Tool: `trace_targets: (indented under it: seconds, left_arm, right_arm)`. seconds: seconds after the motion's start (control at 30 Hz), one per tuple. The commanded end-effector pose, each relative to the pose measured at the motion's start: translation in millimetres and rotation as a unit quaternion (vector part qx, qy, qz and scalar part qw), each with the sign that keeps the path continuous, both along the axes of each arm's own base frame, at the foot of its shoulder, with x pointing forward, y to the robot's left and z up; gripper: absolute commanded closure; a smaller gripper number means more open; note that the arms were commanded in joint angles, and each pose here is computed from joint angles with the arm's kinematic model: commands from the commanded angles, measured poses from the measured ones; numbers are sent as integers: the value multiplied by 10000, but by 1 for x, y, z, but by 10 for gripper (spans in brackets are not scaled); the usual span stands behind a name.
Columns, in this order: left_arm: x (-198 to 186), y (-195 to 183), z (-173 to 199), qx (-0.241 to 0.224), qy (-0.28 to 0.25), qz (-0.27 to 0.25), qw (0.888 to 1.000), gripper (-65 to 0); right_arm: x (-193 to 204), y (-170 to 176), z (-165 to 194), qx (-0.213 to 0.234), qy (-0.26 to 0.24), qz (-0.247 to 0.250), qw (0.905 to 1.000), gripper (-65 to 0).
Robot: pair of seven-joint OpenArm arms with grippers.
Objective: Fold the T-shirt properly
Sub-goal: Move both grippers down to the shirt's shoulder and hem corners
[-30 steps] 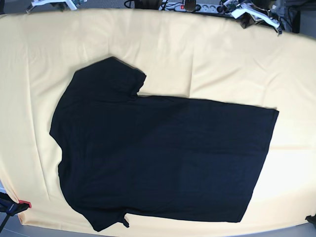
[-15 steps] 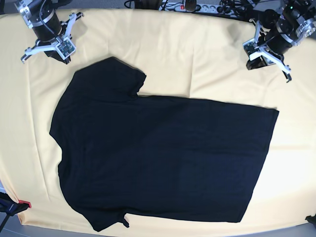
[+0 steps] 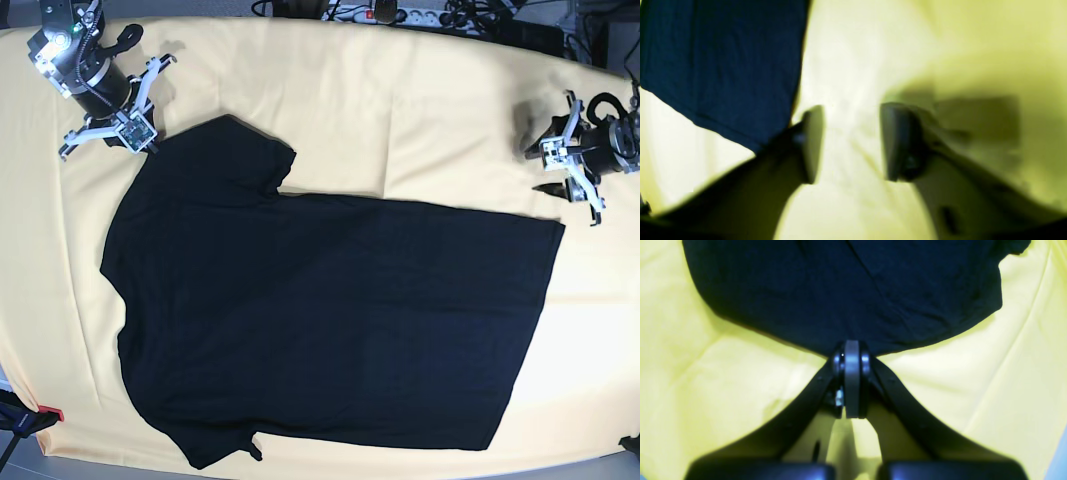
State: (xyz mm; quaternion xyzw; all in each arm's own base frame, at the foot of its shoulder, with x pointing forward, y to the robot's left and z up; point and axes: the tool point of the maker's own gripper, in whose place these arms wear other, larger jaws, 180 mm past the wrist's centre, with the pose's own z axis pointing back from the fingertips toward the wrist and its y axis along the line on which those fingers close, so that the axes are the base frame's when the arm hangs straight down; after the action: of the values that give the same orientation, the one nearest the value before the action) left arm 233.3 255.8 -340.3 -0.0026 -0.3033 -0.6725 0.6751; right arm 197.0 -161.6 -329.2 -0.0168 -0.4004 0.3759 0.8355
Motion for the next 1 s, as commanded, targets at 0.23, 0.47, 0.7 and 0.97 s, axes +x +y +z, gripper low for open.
trace_targets:
  seconds: [0.23,0.47,0.7,0.97]
  left_arm:
    - [48,24,-9,868,-469,-381,9944,-345]
    - [81,29,-14,1279,-631,-591,9880,-345]
    - [101,40,-23,1508,-517,-519,9858,-344]
    - [134,37,-16,1613,-884,-478,9818,-342]
  right_arm:
    - [4,4,9,142,-155,48,9998,0]
    - [4,4,9,141,-153,46,9998,0]
    - [4,4,9,139,-156,44,9998,0]
    - [4,4,9,141,-156,42,9998,0]
